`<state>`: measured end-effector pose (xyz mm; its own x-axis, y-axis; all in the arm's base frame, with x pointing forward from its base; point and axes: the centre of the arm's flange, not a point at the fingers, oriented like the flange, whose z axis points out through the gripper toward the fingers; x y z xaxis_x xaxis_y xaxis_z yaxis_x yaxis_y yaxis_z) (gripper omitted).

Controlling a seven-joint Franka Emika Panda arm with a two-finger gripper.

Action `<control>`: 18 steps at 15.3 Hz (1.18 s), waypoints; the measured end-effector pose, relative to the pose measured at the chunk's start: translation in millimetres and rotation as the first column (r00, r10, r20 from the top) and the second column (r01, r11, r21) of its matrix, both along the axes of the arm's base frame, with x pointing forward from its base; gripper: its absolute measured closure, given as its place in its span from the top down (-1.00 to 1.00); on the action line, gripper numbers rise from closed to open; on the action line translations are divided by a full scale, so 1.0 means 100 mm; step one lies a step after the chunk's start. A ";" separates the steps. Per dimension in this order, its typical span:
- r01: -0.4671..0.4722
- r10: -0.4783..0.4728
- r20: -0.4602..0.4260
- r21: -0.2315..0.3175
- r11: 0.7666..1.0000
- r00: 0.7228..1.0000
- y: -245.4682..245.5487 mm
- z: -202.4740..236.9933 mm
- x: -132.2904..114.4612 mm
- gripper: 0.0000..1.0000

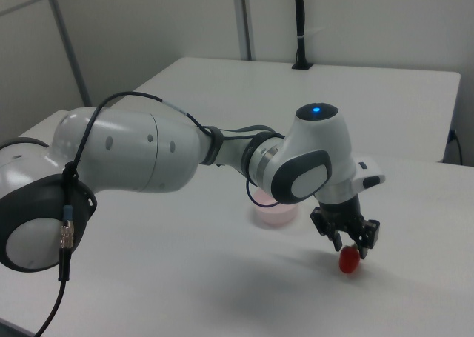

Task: Pick up strawberry from bowl

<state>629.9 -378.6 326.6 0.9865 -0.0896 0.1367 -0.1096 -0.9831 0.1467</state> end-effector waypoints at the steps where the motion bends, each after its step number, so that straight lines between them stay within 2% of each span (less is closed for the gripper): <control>1: -0.003 0.003 0.003 -0.001 1.000 1.000 0.01 0.00 0.01 0.22; 3: -0.008 0.008 0.009 -0.003 1.000 1.000 0.04 0.03 0.04 0.56; 4: -0.011 0.011 0.016 -0.006 1.000 1.000 0.06 0.08 0.05 0.67; 5: -0.014 0.014 0.029 -0.011 1.000 0.999 0.08 0.17 0.08 0.67; 6: -0.020 0.021 0.043 -0.017 1.000 0.999 0.14 0.29 0.11 0.78; 8: -0.030 0.031 0.047 -0.008 1.000 0.998 0.42 0.57 0.20 0.81; 12: -0.058 0.059 -0.020 0.047 0.997 0.998 1.43 1.29 0.30 0.84; 14: -0.089 0.093 -0.056 0.068 0.994 0.994 2.02 1.64 0.27 0.98; 18: -0.128 0.140 -0.129 0.097 0.987 0.982 3.11 2.03 0.14 1.00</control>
